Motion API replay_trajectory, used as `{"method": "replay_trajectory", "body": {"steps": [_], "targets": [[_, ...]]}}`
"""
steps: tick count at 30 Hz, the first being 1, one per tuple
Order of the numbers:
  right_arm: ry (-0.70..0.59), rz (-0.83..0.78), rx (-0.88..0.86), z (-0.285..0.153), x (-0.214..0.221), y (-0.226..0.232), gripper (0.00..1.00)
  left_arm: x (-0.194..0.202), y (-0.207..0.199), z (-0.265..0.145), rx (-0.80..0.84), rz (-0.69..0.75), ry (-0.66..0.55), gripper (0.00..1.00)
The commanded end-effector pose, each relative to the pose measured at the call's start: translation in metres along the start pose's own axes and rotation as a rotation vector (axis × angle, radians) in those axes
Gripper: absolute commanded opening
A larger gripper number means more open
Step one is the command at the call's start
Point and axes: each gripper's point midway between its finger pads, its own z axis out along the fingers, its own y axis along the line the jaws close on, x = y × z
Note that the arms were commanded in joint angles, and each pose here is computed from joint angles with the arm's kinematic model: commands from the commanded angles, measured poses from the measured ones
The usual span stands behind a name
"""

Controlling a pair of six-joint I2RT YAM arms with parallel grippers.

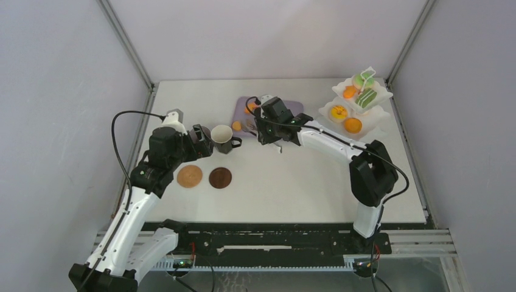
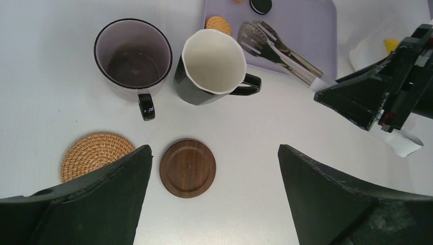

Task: Serve the afternoon tea

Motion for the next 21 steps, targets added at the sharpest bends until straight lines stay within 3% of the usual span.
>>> {"method": "replay_trajectory", "body": {"steps": [1,21], "targets": [[-0.084,-0.114,-0.089,0.001,-0.041,0.022,0.42,-0.036,-0.007,-0.009,0.001,0.026,-0.094,0.98],[-0.021,-0.284,0.047,0.04,-0.032,0.02,0.5,-0.038,0.001,-0.005,-0.043,0.053,-0.089,0.97]]}}
